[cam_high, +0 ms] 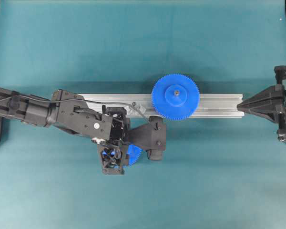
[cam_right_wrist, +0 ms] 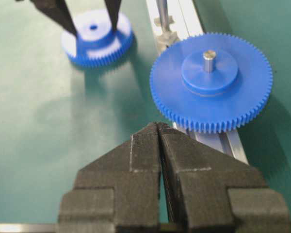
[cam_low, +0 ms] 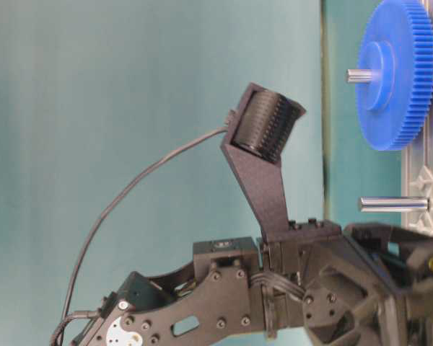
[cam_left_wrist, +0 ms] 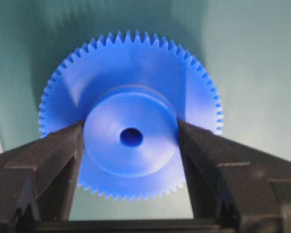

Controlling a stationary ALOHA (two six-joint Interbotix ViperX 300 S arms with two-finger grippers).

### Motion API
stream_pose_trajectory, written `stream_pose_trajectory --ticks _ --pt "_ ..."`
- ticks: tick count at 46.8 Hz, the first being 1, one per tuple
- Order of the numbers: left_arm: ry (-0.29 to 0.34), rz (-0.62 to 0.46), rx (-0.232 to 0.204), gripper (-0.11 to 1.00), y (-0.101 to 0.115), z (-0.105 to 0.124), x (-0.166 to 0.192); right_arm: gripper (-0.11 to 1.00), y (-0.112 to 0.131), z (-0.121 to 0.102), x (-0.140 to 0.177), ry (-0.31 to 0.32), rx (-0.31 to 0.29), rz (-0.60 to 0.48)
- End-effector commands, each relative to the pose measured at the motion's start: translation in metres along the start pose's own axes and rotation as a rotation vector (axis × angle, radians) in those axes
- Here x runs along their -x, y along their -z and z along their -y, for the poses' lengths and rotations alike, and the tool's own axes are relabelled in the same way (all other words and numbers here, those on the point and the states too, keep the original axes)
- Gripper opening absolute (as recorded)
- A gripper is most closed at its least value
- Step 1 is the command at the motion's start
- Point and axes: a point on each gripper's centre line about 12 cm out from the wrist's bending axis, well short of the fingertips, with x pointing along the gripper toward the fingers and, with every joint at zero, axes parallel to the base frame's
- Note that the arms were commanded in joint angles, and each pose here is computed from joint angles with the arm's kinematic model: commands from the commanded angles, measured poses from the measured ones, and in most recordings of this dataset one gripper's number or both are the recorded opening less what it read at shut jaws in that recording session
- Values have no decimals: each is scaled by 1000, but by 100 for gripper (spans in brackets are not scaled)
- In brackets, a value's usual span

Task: Find the location of the shaft and insert the small gear.
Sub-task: 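Lift the small blue gear off the table with the left gripper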

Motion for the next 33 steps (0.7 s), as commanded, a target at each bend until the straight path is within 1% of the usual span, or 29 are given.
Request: stream_pose_trajectory --ticks 1,18,33 --pt "5 81 -13 63 -12 2 32 4 -4 -1 -1 0 -10 11" --pt "2 65 -47 63 -21 3 58 4 -4 0 -1 0 -10 9" --pt "-2 75 -101 63 -28 3 85 4 -4 0 -1 0 -10 11"
